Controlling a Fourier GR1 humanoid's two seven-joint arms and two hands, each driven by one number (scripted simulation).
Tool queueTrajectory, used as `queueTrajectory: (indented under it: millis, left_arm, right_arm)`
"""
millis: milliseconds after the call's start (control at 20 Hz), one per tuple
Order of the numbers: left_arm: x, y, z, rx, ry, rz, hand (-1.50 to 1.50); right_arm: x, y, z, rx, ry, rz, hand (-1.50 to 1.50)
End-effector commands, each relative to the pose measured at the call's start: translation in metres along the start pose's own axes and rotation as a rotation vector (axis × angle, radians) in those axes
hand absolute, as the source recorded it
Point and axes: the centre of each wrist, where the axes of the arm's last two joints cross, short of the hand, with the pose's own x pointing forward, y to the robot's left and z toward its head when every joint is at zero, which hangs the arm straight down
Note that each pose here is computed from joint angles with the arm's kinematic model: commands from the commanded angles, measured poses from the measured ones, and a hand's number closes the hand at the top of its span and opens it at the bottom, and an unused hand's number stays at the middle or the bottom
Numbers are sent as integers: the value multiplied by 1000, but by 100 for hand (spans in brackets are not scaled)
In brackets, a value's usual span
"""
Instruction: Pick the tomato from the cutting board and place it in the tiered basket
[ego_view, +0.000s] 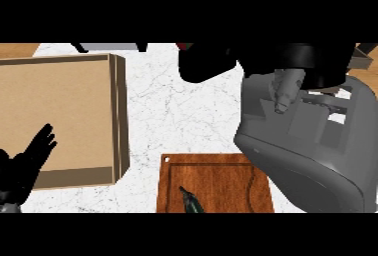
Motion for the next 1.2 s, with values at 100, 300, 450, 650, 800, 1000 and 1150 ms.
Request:
queueTrajectory:
  millis: [100,300,450,650,800,1000,1150]
  left_arm:
    - [-14,-8,-4,-3,51,5,0]
    - [-15,-7,-4,-23,38,15,0]
    - [-10,-9,-10,-22,37,6,0]
    - [5,-18,-7,-33,27,13,0]
    - [-2,-18,-11,-31,24,7,0]
    - [6,-16,-16,-61,20,11,0]
    - [-4,-27,1,-51,22,8,0]
  right_arm:
    - [-5,-37,-19,-66,176,23,150]
    - [-16,-57,-63,-93,158,1,150]
    - [-40,-41,-89,-107,145,50,150]
    - [-71,-36,-117,-150,164,82,150]
    - [-79,-66,-130,-170,147,-196,150]
    - [-112,-67,-163,-199,173,-211,150]
    - [-121,-71,-176,-177,166,-205,150]
